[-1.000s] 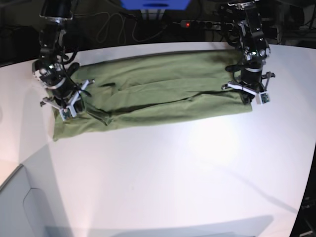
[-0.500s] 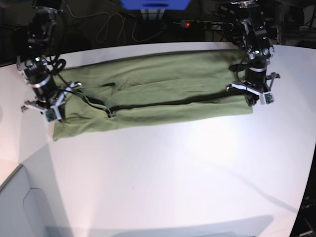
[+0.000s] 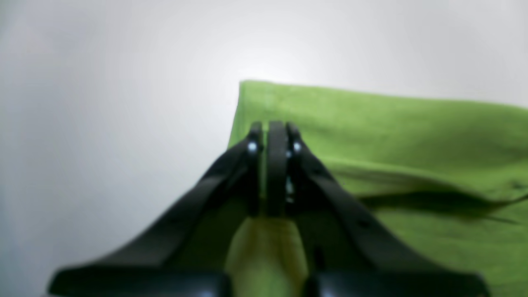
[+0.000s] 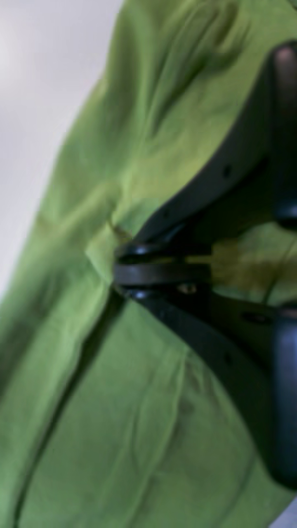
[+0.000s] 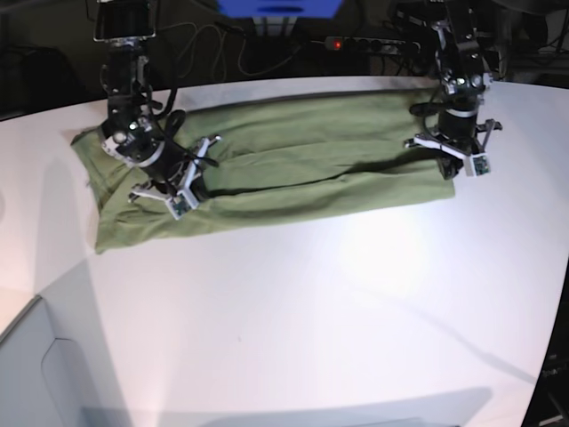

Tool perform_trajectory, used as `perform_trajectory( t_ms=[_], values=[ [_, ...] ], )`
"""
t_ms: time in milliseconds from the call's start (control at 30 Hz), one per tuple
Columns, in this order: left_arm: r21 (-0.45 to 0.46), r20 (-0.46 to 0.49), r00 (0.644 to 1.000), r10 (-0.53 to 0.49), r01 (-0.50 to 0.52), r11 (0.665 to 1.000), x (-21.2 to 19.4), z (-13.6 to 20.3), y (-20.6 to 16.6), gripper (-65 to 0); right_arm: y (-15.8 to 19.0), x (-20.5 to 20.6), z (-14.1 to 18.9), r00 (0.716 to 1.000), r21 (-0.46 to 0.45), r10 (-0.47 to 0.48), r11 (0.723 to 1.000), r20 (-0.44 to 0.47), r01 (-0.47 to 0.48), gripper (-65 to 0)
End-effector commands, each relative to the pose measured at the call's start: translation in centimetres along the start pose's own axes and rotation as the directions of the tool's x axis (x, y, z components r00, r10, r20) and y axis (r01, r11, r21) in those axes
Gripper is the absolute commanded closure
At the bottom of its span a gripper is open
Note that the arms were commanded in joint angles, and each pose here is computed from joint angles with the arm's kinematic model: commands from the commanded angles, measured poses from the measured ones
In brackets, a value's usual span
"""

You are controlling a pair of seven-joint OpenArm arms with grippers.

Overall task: Fold the T-shirt properly
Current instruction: 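Release the hem and move the right gripper onto the folded shirt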

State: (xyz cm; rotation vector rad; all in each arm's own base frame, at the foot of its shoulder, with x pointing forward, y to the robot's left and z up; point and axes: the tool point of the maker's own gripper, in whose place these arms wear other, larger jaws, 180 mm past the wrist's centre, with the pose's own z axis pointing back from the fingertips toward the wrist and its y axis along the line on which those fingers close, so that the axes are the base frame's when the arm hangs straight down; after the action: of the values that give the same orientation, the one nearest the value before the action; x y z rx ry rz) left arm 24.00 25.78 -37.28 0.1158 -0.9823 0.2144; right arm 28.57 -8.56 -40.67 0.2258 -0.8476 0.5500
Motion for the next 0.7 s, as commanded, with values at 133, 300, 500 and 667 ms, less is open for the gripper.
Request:
perform_trajectory(
  t_ms=[133,300,500,667],
  values=[
    [0.036,0.047,0.999,-0.004,0.002,0.999,1.2,0.6,1.5,0.0,0.7,-0.1,0.9,0.999,0.019,0.028,0.999,0.018,-0.029,-0.1],
    [0.039,0.048,0.999,-0.008,0.006,0.999,1.3,0.6,1.7,0.0,-0.1,2.6,3.5,0.992,-0.037,0.094,0.995,0.086,-0.091,-0.1],
    [0.035,0.039,0.999,-0.004,0.003,0.999,1.0,0.6,1.5,0.0,-0.2,5.1,4.8,0.980,-0.067,0.139,0.989,0.145,-0.131,-0.1],
    [0.036,0.007,1.000,-0.009,0.008,0.999,-0.3,0.9,1.6,0.0,-0.2,3.6,3.7,0.989,-0.047,0.106,0.994,0.108,-0.101,-0.1]
  ],
)
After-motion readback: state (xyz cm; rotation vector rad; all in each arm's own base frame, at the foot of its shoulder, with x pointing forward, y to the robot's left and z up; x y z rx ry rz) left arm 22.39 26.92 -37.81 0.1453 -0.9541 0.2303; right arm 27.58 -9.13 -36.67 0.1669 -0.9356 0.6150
